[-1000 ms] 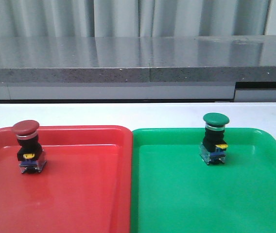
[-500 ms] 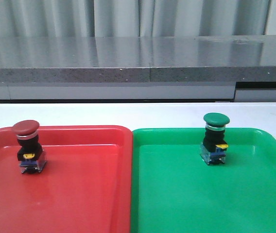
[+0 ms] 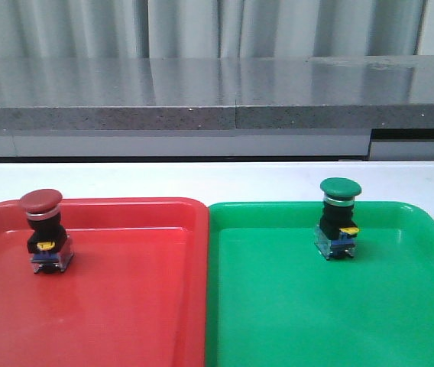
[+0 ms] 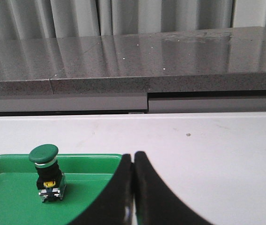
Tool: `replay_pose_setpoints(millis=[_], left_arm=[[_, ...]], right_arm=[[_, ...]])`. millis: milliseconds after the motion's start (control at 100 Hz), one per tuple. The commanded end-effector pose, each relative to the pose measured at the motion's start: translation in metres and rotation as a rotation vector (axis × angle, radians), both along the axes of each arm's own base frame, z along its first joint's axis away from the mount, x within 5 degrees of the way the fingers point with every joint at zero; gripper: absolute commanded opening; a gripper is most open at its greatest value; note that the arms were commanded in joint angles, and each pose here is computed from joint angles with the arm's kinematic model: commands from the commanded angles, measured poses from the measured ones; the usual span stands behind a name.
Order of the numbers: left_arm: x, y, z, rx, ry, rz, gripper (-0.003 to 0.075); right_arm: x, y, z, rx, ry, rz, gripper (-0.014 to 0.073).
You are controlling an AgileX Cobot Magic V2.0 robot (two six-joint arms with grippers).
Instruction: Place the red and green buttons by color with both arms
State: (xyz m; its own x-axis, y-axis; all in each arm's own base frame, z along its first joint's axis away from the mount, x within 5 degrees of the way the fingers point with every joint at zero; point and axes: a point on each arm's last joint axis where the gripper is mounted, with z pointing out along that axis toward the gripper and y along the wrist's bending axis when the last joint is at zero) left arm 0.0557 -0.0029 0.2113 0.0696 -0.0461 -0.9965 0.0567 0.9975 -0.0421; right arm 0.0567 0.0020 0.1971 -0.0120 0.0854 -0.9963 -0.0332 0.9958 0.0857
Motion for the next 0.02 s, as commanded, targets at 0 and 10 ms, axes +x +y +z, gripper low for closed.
replay_pose_setpoints(millis=[0,10], left_arm=[[-0.0011,-0.0006,-0.0051,-0.016,-0.068,-0.007,-0.002],[-0.0011,-0.0006,-0.0051,-0.016,-0.068,-0.007,-0.0019]], right_arm=[[-0.0022,-0.0004,0.0135,0.001,-0.114,-0.006,-0.0066],[-0.0022,-0.0004,0.0135,0.001,-0.114,-0.006,-0.0066]])
